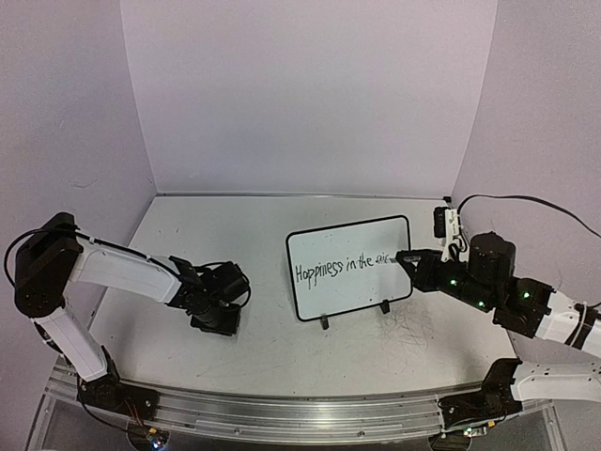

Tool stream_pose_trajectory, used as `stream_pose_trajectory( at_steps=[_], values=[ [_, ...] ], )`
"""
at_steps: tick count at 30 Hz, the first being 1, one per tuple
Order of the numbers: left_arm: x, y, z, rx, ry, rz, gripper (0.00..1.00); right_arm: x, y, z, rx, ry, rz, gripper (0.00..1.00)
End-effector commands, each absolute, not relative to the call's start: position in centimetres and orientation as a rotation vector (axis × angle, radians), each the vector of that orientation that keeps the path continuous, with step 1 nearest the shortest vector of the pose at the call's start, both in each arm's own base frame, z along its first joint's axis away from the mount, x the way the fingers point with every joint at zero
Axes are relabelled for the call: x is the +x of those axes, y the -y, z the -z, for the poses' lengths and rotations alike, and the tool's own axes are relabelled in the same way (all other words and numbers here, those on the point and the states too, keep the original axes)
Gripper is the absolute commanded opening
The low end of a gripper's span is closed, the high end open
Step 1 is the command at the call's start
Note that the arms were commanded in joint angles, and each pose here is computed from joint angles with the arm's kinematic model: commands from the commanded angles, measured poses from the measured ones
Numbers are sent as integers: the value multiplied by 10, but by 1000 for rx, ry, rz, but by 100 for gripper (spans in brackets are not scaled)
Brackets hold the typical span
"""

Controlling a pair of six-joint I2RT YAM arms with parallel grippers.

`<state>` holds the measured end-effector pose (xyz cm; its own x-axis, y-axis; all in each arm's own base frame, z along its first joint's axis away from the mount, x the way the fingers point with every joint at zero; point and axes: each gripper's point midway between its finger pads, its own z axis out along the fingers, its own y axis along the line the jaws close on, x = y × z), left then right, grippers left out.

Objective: Write a sentence on the whiteboard
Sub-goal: Pick up the pen cap from the center of the board, then insert the whiteboard marker without the cap into the pen cap.

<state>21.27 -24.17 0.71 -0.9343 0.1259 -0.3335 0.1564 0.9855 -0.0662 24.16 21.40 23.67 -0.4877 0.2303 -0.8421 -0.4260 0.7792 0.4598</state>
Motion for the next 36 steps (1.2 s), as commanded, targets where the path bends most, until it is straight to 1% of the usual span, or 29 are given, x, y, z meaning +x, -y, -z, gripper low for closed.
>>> stream_pose_trajectory(
  at_steps=[1, 4, 6, 12, 15, 17, 19, 21, 24, 29, 33, 36],
  values=[
    [212, 249, 1, 245, -2802, 133, 22, 241, -217, -236, -129, -1902, -821, 0],
    [216, 248, -11, 253, -2765, 147, 15, 242, -216, -233, -120, -1907, -812, 0],
    [218, 250, -25, 265, -2728, 177, 12, 242, -216, -232, -118, -1907, -811, 0],
    [224, 256, -71, 308, -2630, 264, 6, 241, -218, -243, -104, -1877, -859, 0],
    [223, 266, -106, 340, -2555, 390, 5, 239, -225, -252, -114, -1859, -913, 0],
    [216, 279, -134, 412, -2466, 490, 4, 235, -234, -259, -154, -1845, -971, 0],
    [201, 296, -159, 532, -2368, 585, 3, 230, -248, -268, -220, -1828, -1030, 0],
    [181, 310, -173, 650, -2299, 654, 3, 221, -268, -276, -340, -1813, -1115, 0],
    [155, 328, -178, 807, -2228, 714, 1, 205, -300, -283, -524, -1799, -1252, 0],
    [121, 354, -170, 1022, -2115, 726, 0, 177, -357, -268, -754, -1850, -1361, 0],
    [107, 363, -170, 1118, -2009, 746, 0, 167, -382, -246, -814, -1923, -1385, 0],
    [100, 363, -171, 1154, -1945, 761, 0, 162, -389, -238, -820, -1937, -1402, 0]
  ],
)
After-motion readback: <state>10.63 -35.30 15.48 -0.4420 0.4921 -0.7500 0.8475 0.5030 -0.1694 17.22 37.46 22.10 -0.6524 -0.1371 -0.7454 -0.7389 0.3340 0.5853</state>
